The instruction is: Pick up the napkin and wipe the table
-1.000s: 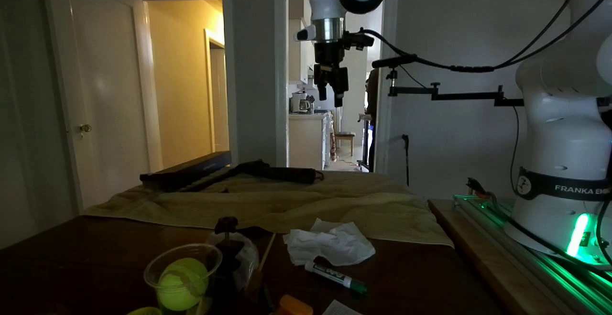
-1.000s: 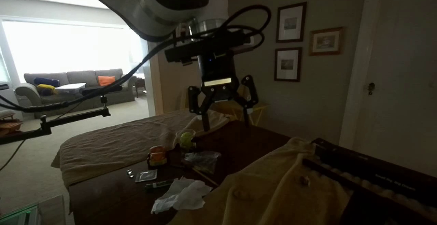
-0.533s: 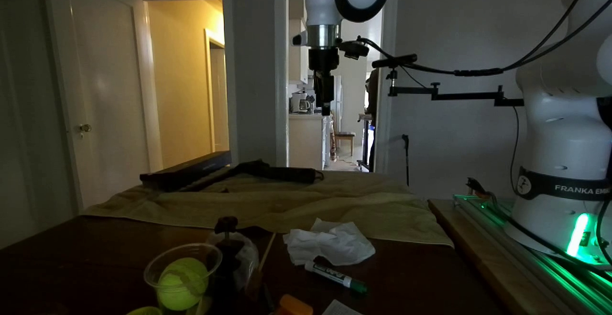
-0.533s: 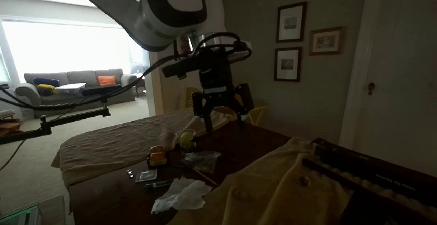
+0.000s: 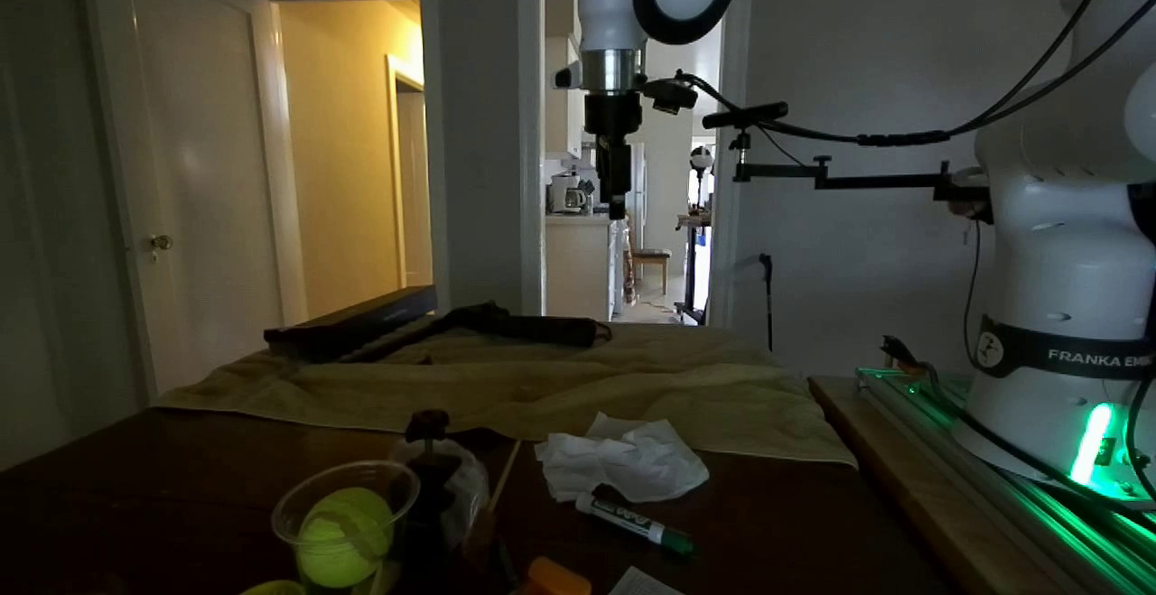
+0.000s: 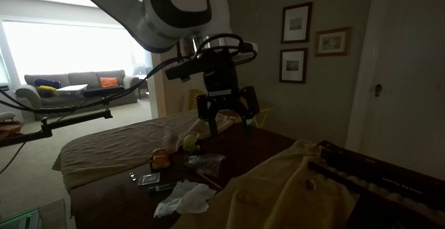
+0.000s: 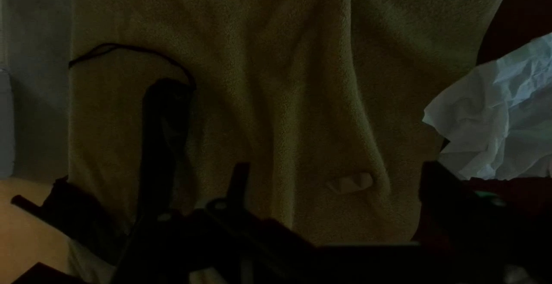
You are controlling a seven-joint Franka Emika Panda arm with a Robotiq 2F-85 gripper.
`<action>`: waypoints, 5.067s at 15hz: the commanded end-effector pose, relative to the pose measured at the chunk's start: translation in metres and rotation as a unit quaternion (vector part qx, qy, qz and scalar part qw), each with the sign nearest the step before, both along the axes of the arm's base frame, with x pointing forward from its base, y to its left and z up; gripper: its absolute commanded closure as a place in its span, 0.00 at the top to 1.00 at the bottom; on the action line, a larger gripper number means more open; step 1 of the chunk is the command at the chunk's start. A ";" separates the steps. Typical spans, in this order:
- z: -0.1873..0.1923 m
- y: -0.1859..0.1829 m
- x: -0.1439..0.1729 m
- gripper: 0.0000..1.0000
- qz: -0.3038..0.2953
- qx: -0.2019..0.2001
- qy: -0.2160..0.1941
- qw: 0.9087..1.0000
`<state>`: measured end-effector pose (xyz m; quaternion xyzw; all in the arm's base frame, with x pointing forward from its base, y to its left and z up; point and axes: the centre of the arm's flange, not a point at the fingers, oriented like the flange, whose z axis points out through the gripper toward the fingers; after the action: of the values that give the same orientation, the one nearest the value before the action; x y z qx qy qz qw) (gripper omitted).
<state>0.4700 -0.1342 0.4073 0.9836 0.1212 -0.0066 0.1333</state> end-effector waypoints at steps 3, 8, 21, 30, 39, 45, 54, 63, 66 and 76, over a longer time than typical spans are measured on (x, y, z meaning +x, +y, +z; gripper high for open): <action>-0.060 0.024 -0.005 1.00 -0.054 0.044 -0.012 0.998; -0.118 0.063 0.004 1.00 -0.059 0.077 -0.019 0.995; -0.228 0.160 0.006 1.00 -0.032 0.075 0.058 0.995; -0.285 0.150 0.006 1.00 0.014 0.062 0.117 0.991; -0.302 0.153 0.019 0.37 0.106 0.042 0.157 0.981; -0.296 0.151 0.022 0.00 0.124 0.026 0.170 0.977; -0.255 0.158 0.013 0.01 0.114 0.023 0.166 0.979; -0.163 0.133 0.030 0.01 0.099 0.019 0.111 0.989; -0.142 0.116 0.042 0.01 0.091 0.019 0.082 0.992; -0.100 0.106 0.121 0.01 0.104 0.014 0.013 0.994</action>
<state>0.5669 -0.0285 0.3053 0.9685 0.2162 -0.0117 0.1232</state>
